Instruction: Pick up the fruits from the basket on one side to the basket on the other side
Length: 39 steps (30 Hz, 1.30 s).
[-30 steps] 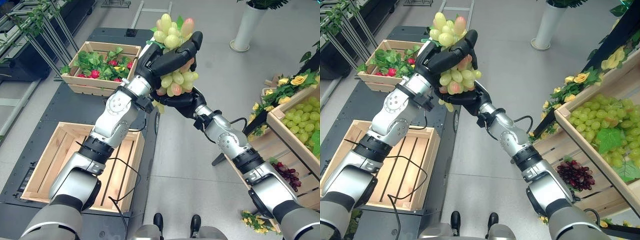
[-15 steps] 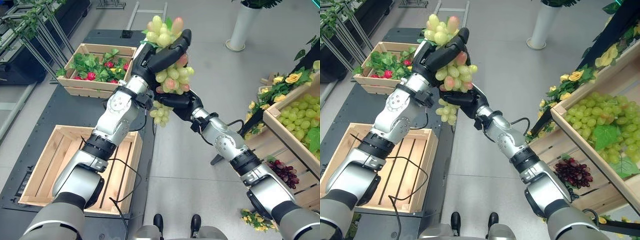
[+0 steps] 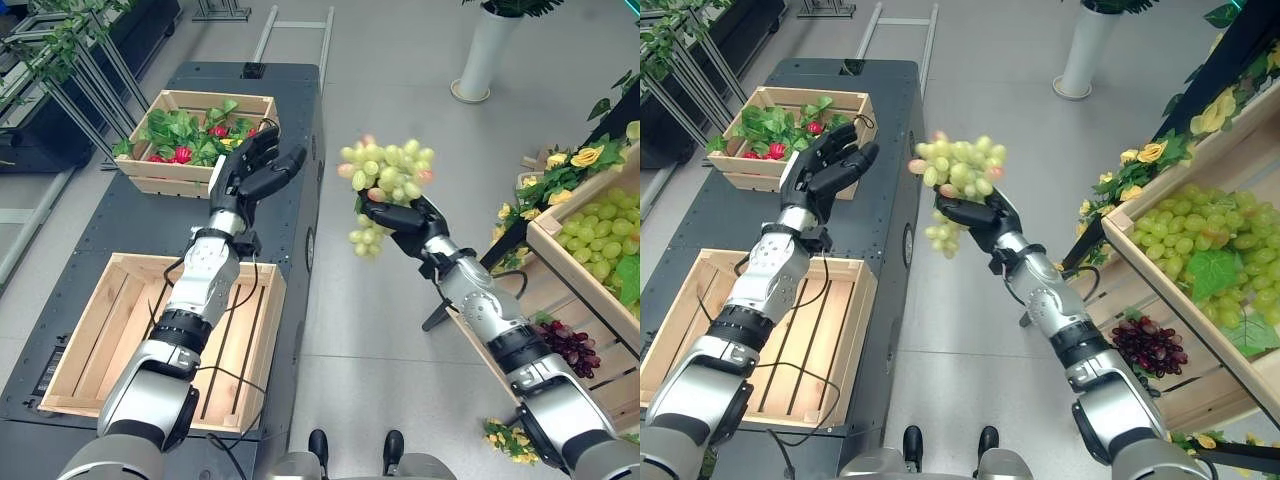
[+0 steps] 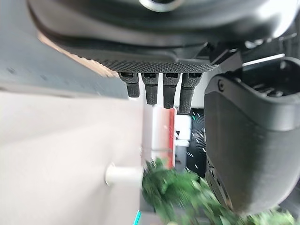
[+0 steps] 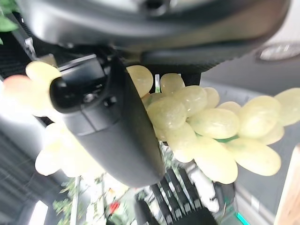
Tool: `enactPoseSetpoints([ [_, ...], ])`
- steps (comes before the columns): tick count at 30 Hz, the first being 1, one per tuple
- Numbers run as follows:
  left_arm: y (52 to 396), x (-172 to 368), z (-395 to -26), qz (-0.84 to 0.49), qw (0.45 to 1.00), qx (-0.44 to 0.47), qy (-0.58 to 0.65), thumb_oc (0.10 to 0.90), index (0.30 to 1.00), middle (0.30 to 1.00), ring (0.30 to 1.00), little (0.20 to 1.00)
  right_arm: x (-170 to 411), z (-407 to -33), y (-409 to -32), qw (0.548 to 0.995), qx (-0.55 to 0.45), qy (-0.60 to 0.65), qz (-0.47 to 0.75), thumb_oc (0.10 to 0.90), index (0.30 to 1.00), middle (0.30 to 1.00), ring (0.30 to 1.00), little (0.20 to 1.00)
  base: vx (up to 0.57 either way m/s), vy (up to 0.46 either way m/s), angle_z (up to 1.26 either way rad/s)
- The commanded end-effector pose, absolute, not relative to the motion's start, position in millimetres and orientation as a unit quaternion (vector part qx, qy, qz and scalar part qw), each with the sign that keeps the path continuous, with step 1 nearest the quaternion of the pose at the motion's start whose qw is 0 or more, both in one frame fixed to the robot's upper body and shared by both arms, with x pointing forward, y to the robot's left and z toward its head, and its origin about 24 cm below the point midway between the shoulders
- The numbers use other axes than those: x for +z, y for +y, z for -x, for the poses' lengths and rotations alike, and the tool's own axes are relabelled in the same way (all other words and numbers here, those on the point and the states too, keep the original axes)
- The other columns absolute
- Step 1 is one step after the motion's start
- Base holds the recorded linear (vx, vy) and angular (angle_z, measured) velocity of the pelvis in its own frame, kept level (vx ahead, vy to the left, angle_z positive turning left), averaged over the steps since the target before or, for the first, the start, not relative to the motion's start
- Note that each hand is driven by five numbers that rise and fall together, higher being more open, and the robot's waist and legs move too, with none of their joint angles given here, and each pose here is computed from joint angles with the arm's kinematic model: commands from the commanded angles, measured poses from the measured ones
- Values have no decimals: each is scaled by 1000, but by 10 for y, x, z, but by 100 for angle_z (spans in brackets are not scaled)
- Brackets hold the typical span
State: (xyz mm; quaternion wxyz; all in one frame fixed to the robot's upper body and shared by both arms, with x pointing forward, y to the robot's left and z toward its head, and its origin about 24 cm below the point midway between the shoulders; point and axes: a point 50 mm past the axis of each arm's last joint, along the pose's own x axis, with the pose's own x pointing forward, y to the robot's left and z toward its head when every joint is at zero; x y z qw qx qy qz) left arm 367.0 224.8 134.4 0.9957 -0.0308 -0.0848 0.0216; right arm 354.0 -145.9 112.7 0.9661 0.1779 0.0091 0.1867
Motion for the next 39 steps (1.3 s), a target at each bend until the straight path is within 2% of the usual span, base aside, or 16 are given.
enactPoseSetpoints([
  [1, 2556, 1338, -3629, 6, 992, 75, -99, 800, 900, 900, 900, 900, 1328, -3543, -1504, 956, 192, -89, -201, 400, 300, 300, 300, 300, 1, -2, -8],
  [6, 2670, 1250, -3580, 14, 991, 100, -88, 800, 900, 900, 900, 900, 1255, -3518, -1605, 962, 183, -78, -185, 400, 300, 300, 300, 300, 3, -3, -5],
  [12, 2704, 1029, -3459, 29, 992, 104, -67, 800, 900, 900, 900, 900, 1206, -3422, -1744, 976, 185, -77, -83, 400, 300, 300, 300, 300, 4, 3, -7],
  [19, 2489, 540, -3213, 33, 995, 89, -16, 800, 900, 900, 900, 900, 1325, -3248, -1833, 972, 207, -106, 30, 400, 300, 300, 300, 300, -7, 12, -9],
  [28, 2249, 109, -2908, 93, 993, 69, 20, 800, 900, 900, 900, 900, 1700, -3017, -2242, 959, 185, -146, 155, 400, 300, 300, 300, 300, 6, 41, -15],
  [39, 2094, -150, -2709, 88, 993, 15, 74, 800, 900, 900, 900, 900, 2066, -2752, -2579, 958, 171, -176, 147, 400, 300, 300, 300, 300, 17, 26, -12],
])
